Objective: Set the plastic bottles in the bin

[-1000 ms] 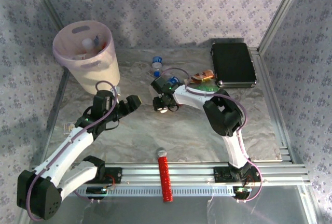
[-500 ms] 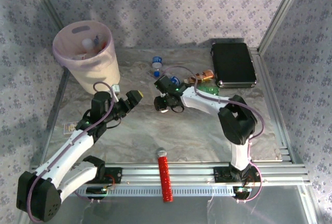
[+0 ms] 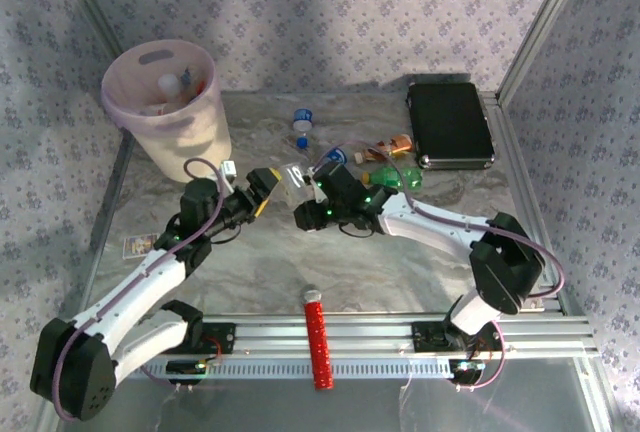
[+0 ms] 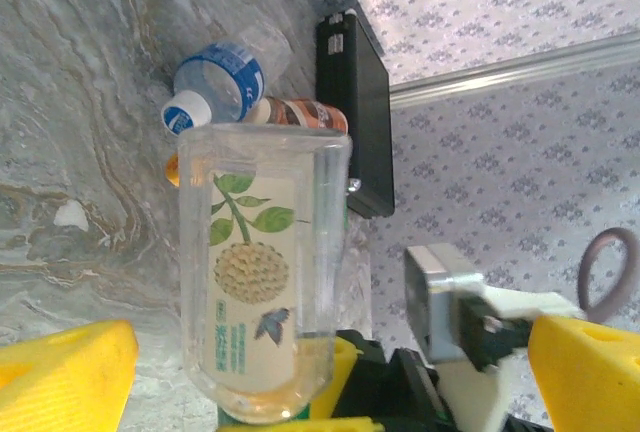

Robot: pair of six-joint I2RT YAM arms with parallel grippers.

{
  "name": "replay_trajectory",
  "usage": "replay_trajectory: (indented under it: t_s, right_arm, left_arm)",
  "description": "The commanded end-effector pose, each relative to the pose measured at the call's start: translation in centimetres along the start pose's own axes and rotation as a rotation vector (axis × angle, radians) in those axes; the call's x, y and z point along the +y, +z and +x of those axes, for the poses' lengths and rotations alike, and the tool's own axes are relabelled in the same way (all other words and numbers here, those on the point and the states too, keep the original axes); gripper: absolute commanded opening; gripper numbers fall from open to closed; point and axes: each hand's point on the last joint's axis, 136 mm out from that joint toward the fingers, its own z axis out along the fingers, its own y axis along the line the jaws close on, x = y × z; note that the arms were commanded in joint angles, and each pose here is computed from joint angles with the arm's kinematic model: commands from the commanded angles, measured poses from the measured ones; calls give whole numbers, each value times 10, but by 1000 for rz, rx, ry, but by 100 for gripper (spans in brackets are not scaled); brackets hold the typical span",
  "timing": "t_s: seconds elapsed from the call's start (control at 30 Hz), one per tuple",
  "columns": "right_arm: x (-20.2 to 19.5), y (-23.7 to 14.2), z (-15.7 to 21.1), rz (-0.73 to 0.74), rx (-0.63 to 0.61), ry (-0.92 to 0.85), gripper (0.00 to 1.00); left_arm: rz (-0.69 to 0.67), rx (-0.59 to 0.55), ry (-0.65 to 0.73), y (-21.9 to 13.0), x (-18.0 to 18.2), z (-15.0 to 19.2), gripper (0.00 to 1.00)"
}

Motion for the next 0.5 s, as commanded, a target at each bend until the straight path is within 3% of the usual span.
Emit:
replay_trajectory:
  t_s: [0.0,0.2,0.37,0.47]
  right_arm:
    - [24,-15,-14,-84,-69,-17,35]
    - [44,-22,-17,-136,-82,-45,36]
    - [57,-23,-13,-163,-77,-66,36]
    - [59,-21,-12,-178,-78,-59,37]
  left_arm:
    - [48,5,13,4,-13,2,100]
    - [38,12,26,10,-13,6,99]
    - [47,12,28,12,-16,6,93]
    - [41,7,27,12,-15,5,84]
